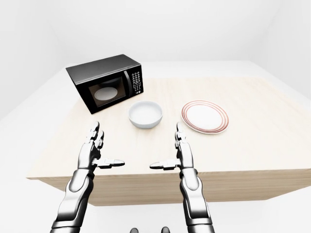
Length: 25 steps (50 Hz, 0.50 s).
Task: Pick up the white bowl and put it on the plate.
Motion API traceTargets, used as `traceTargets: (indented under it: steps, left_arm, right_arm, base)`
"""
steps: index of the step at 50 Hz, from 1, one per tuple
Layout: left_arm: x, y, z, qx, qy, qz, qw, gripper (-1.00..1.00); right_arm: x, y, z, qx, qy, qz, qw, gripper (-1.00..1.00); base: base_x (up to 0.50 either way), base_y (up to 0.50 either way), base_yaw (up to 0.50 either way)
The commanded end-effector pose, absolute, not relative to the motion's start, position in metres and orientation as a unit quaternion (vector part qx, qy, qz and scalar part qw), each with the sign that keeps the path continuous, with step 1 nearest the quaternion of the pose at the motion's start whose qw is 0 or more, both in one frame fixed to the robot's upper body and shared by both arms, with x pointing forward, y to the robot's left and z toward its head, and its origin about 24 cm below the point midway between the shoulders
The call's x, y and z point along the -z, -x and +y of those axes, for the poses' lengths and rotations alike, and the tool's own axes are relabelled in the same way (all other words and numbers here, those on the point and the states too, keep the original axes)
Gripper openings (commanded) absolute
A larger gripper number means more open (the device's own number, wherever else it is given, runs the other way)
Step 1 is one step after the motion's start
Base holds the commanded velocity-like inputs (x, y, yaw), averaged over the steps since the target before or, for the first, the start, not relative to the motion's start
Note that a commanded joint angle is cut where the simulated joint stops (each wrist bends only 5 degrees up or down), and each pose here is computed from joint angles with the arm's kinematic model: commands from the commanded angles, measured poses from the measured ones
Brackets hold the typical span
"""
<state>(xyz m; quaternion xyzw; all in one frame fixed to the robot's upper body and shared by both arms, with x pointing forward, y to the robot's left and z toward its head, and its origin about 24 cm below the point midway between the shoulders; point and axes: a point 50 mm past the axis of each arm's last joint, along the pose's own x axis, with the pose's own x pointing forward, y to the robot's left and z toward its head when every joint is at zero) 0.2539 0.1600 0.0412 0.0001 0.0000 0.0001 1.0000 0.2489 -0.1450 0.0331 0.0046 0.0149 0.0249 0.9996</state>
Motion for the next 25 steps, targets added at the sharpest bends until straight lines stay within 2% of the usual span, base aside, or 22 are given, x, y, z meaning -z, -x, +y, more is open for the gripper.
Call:
traceTargets:
  steps: [1,25]
  left_arm:
    - [-0.0412,-0.2539,0.1599,0.0,0.0,0.0,1.0,1.0]
    - [-0.0412,-0.2539,0.1599,0.0,0.0,0.0,1.0,1.0]
  right_arm:
    - [-0.033,-0.2488,-0.1446,-0.026,-0.004,0.014,1.0,1.0]
    - [-0.0316,-0.248,-0.1423,-0.031,-0.005,0.015,0.999,1.0]
  base:
    - [0.17,0.0,0.0]
    - [0.24,0.0,0.0]
